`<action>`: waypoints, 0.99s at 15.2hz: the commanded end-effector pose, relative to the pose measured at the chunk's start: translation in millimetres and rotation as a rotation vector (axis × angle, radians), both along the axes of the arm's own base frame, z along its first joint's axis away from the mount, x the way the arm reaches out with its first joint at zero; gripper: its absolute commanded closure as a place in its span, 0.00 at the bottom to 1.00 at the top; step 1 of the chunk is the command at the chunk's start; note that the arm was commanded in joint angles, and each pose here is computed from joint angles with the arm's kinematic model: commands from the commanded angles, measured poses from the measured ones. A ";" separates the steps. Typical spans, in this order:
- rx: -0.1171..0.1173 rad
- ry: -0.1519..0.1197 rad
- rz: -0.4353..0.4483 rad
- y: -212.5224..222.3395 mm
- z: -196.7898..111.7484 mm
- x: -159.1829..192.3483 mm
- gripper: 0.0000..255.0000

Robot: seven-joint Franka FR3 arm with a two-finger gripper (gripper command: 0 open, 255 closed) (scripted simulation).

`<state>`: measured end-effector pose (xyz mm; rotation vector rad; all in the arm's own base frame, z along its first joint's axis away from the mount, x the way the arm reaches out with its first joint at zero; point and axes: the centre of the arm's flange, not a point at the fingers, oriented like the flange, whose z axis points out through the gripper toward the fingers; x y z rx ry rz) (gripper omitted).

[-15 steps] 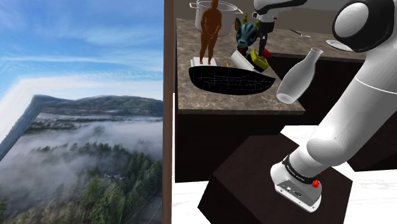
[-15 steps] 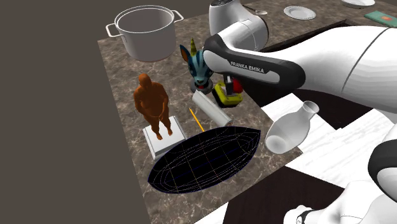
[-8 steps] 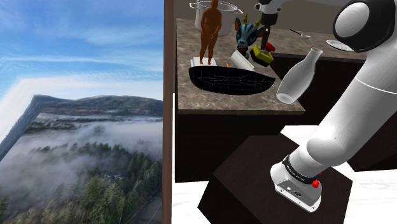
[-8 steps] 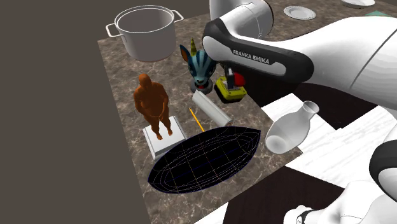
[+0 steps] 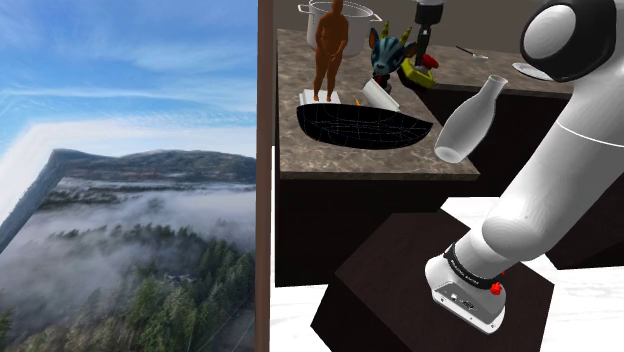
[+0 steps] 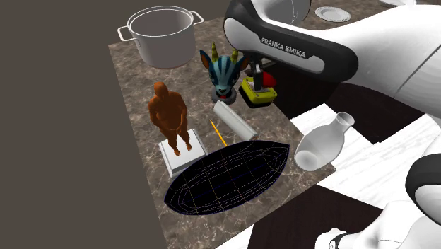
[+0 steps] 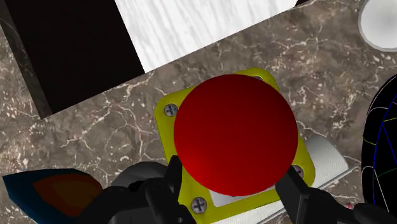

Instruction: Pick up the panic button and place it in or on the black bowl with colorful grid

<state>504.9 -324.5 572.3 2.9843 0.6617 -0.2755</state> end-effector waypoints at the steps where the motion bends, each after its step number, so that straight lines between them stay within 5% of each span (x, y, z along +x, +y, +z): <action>1: 0.000 0.000 0.000 -0.8 10.6 -0.6 1.00; 12: -0.001 -0.001 0.000 -0.8 58.7 0.1 1.00; 13: -0.001 -0.001 0.000 -0.8 58.7 0.1 0.00; 15: 0.026 0.002 0.073 -16.5 37.9 -8.9 0.00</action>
